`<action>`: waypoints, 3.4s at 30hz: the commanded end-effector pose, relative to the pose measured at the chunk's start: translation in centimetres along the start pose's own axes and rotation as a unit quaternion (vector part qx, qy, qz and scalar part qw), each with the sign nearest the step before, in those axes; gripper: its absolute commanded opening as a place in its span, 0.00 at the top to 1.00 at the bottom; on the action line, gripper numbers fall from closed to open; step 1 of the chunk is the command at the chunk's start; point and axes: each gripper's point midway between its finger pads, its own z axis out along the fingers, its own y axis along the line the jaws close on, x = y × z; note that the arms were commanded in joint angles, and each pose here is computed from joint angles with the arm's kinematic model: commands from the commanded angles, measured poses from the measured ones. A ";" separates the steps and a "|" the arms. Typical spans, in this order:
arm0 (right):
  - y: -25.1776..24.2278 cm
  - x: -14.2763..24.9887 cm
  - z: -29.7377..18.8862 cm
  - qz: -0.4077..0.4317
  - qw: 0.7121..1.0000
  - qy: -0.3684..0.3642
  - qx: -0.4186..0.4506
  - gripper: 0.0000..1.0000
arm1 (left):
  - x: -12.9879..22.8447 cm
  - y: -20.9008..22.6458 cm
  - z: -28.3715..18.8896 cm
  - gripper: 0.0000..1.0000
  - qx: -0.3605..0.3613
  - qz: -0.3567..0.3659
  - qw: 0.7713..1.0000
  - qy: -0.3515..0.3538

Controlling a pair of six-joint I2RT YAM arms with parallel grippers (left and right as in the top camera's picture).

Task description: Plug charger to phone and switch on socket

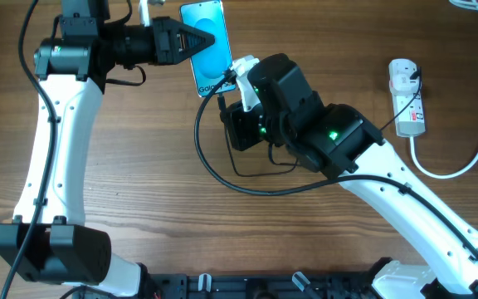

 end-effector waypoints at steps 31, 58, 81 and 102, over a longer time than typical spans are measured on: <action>1.0 -1.8 -1.7 -0.004 0.999 -0.033 -0.014 0.96 | -0.2 -1.4 0.2 0.96 0.017 0.031 0.999 0.000; 1.0 -1.7 -1.6 -0.004 0.999 -0.032 -0.014 0.96 | -0.1 -1.6 0.2 0.96 0.025 0.031 0.999 0.003; 1.0 -1.6 -1.6 -0.006 0.999 -0.030 -0.014 0.96 | 0.1 -2.0 0.1 0.96 0.036 0.031 0.999 0.006; 1.0 -1.9 -1.7 -0.004 0.999 -0.036 -0.013 0.96 | 0.4 -1.9 0.1 0.96 0.034 0.046 0.998 0.009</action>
